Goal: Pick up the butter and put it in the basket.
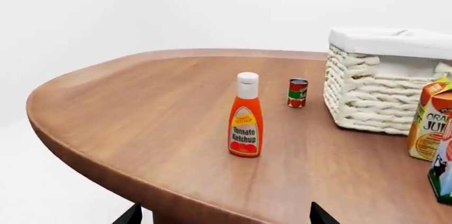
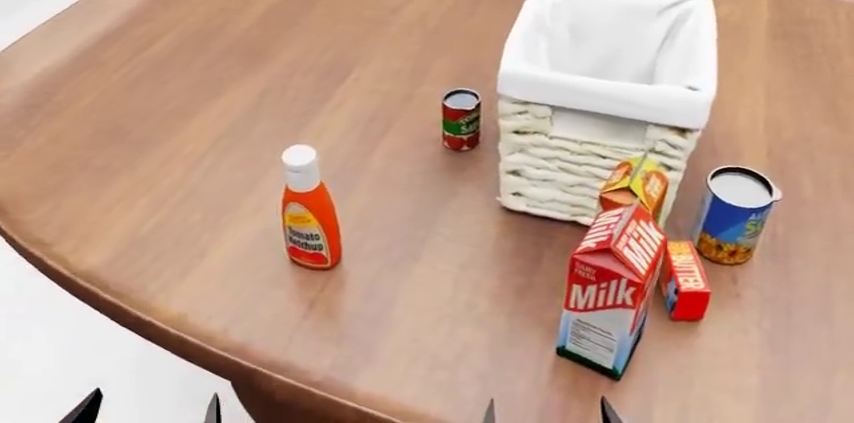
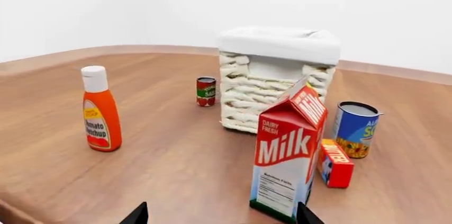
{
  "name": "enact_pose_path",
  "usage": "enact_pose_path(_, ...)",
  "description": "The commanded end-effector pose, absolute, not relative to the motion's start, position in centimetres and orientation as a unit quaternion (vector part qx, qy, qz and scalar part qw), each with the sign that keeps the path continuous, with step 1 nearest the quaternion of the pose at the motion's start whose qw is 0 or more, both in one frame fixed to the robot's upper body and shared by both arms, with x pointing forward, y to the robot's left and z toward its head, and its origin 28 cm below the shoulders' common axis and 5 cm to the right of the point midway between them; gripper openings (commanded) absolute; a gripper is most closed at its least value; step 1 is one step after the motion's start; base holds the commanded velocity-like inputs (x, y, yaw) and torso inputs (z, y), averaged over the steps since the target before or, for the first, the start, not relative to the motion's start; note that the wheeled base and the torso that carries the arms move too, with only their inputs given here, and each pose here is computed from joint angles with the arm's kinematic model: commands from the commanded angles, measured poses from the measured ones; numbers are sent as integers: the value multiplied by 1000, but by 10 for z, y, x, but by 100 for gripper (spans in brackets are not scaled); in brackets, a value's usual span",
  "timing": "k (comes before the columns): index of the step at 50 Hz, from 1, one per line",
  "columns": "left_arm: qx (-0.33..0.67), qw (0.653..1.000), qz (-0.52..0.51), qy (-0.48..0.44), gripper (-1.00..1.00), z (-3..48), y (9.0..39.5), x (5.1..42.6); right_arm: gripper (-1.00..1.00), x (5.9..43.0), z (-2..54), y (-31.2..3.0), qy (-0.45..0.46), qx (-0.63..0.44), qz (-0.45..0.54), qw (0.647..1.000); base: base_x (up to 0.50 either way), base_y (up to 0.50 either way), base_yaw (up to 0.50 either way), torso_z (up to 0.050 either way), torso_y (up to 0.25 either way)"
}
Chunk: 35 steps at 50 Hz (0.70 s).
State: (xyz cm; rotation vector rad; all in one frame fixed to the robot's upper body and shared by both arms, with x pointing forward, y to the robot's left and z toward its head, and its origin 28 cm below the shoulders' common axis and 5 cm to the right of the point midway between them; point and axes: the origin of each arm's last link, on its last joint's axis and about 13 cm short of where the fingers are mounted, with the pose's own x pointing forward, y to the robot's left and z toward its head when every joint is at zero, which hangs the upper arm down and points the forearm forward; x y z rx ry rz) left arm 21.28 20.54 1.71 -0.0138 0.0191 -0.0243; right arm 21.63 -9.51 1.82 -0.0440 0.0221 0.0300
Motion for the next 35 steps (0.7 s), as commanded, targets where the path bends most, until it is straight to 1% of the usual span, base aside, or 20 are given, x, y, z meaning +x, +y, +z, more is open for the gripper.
enact_pose_path(1,-10,1000,-14,13,100,18,205,212,100,217,18,-94,13,-21,17,1000,0,0,500,0,0)
enact_pose_path(5,-11,1000,-15,14,100,19,205,212,100,215,20,-94,0,-20,10,1000,51,17,499,0,0)
enact_pose_path(7,-11,1000,-15,14,100,19,205,213,100,217,19,-96,31,-7,-6,999,0,0,0,0,0)
enact_pose_path(8,-12,1000,-16,14,100,19,205,213,100,216,24,-95,-5,-6,30,1000,0,0,0,0,0)
enact_pose_path(9,-15,1000,-17,13,100,19,205,213,100,215,24,-94,4,-18,27,999,0,0,0,0,0)
enact_pose_path(11,-19,1000,-21,13,100,20,205,212,100,214,27,-94,-13,-10,41,999,9,-26,0,0,0)
enact_pose_path(12,-22,999,-22,13,100,21,205,212,100,214,28,-95,-19,13,40,999,167,-471,0,0,0)
enact_pose_path(35,-19,1000,-16,9,100,23,207,214,100,214,29,-94,-16,9,41,999,187,-464,0,0,0)
